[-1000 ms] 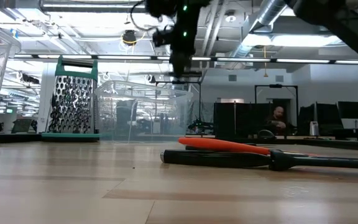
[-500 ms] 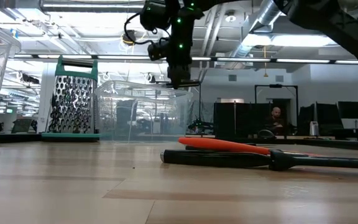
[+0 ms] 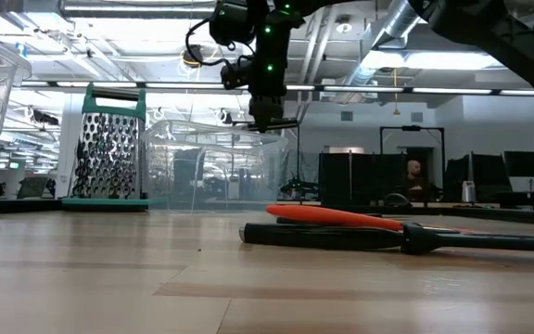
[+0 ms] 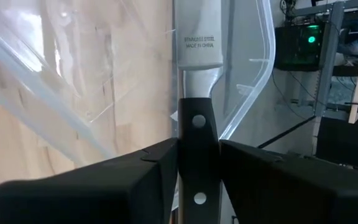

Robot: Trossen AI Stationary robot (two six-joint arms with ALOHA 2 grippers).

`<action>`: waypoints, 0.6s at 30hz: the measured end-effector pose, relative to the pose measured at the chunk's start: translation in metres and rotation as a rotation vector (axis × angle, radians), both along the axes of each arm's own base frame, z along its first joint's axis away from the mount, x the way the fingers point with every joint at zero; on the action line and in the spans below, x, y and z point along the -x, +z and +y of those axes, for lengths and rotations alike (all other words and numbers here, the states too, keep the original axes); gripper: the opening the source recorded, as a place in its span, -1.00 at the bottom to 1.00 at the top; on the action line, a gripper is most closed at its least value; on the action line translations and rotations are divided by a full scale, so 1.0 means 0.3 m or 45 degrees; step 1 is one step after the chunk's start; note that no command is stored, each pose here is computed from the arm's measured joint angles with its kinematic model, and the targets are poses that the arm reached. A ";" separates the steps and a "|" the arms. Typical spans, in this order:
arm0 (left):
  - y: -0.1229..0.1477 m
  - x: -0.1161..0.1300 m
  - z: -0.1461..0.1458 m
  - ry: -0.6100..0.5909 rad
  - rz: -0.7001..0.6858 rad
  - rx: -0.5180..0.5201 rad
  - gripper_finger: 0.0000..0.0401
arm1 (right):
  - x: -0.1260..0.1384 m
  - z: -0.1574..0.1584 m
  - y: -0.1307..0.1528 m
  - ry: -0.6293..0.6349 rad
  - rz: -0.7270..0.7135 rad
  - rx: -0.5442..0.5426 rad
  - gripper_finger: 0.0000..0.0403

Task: Pick & Place Kitchen Items
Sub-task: Put the black knife into the top transparent bin

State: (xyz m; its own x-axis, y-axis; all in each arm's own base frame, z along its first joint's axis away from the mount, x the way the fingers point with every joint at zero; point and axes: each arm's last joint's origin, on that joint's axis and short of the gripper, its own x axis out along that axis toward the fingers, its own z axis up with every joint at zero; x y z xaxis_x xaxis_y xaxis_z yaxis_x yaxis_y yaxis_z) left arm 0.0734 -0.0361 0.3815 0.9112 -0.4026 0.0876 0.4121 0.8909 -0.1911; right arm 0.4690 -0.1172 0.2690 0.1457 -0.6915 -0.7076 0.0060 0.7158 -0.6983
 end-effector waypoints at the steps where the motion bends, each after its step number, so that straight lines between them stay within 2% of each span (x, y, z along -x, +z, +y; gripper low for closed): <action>1: 0.000 0.000 0.000 0.000 0.000 0.000 -0.98 | 0.000 0.000 0.000 0.000 0.000 0.000 -0.47; 6: 0.000 0.000 0.000 0.000 0.000 0.000 -0.98 | -0.003 0.005 -0.004 0.031 -0.019 -0.079 -0.38; 13: 0.000 0.000 0.000 0.000 0.003 0.002 -0.98 | -0.005 0.007 0.007 0.044 -0.054 -0.099 -0.08; 15: -0.001 0.000 0.000 0.000 0.003 0.001 -0.98 | 0.000 0.015 0.042 0.060 -0.101 -0.112 0.01; 18: -0.002 0.000 0.000 0.000 0.007 -0.002 -0.98 | 0.041 0.044 0.159 0.100 -0.224 -0.127 0.10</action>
State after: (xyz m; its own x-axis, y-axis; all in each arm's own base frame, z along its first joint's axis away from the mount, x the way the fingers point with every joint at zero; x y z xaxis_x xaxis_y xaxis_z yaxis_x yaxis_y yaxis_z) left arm 0.0734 -0.0361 0.3809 0.9115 -0.4031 0.0816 0.4112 0.8911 -0.1919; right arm 0.4568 -0.1040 0.3167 0.3234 -0.6012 -0.7308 0.0631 0.7842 -0.6172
